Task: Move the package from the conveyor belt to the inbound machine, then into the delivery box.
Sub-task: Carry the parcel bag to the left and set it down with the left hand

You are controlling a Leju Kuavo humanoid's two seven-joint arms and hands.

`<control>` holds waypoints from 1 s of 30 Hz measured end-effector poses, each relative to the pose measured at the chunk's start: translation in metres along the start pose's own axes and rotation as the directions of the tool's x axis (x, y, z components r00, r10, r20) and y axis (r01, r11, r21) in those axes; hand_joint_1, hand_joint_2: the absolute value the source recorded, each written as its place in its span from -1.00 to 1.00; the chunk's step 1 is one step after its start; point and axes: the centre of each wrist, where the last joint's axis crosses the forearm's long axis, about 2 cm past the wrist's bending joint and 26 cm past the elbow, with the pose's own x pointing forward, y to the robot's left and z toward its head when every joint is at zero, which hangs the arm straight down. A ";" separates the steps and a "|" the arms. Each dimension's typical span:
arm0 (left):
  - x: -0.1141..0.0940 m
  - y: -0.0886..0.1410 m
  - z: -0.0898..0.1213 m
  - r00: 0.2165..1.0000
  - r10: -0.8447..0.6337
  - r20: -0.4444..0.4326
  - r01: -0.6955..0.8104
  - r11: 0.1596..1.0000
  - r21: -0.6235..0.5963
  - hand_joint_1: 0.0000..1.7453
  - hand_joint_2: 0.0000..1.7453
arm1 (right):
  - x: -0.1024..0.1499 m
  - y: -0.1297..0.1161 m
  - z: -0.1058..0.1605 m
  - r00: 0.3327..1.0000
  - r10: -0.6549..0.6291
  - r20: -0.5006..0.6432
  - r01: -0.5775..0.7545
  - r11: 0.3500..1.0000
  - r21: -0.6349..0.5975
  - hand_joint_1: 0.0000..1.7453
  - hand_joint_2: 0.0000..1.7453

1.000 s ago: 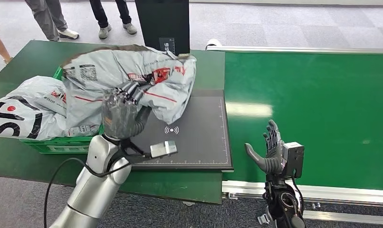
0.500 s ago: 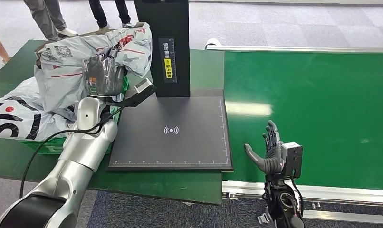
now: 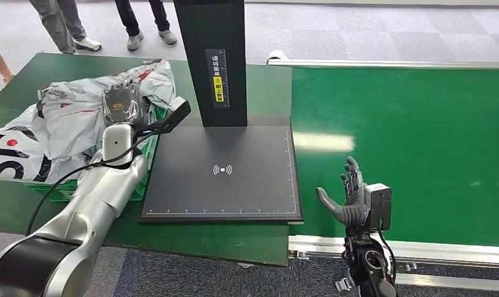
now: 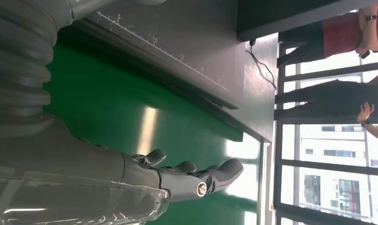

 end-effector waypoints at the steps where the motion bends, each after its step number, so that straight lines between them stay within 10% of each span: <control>1: -0.005 -0.005 0.000 0.999 -0.039 -0.035 0.037 0.997 -0.061 1.00 1.00 | 0.001 0.001 -0.002 1.000 0.002 0.001 -0.002 1.000 0.008 -1.00 1.00; 7: -0.035 -0.026 0.002 0.961 -0.167 -0.220 0.076 0.926 -0.371 1.00 1.00 | 0.006 0.014 -0.017 1.000 0.022 0.013 -0.023 0.998 0.063 -1.00 1.00; 17: -0.060 -0.039 0.006 0.923 -0.206 -0.325 0.025 0.875 -0.483 1.00 1.00 | 0.006 0.024 -0.025 1.000 0.031 0.001 -0.031 0.995 0.096 -1.00 1.00; 21: -0.065 -0.041 0.007 0.913 -0.191 -0.361 -0.019 0.863 -0.504 -1.00 1.00 | 0.006 0.026 -0.026 0.999 0.036 -0.005 -0.035 0.994 0.107 -1.00 1.00; 30: -0.071 -0.045 0.010 0.908 -0.113 -0.402 -0.099 0.877 -0.470 -1.00 1.00 | 0.005 0.027 -0.026 0.999 0.038 -0.010 -0.036 0.993 0.115 -1.00 1.00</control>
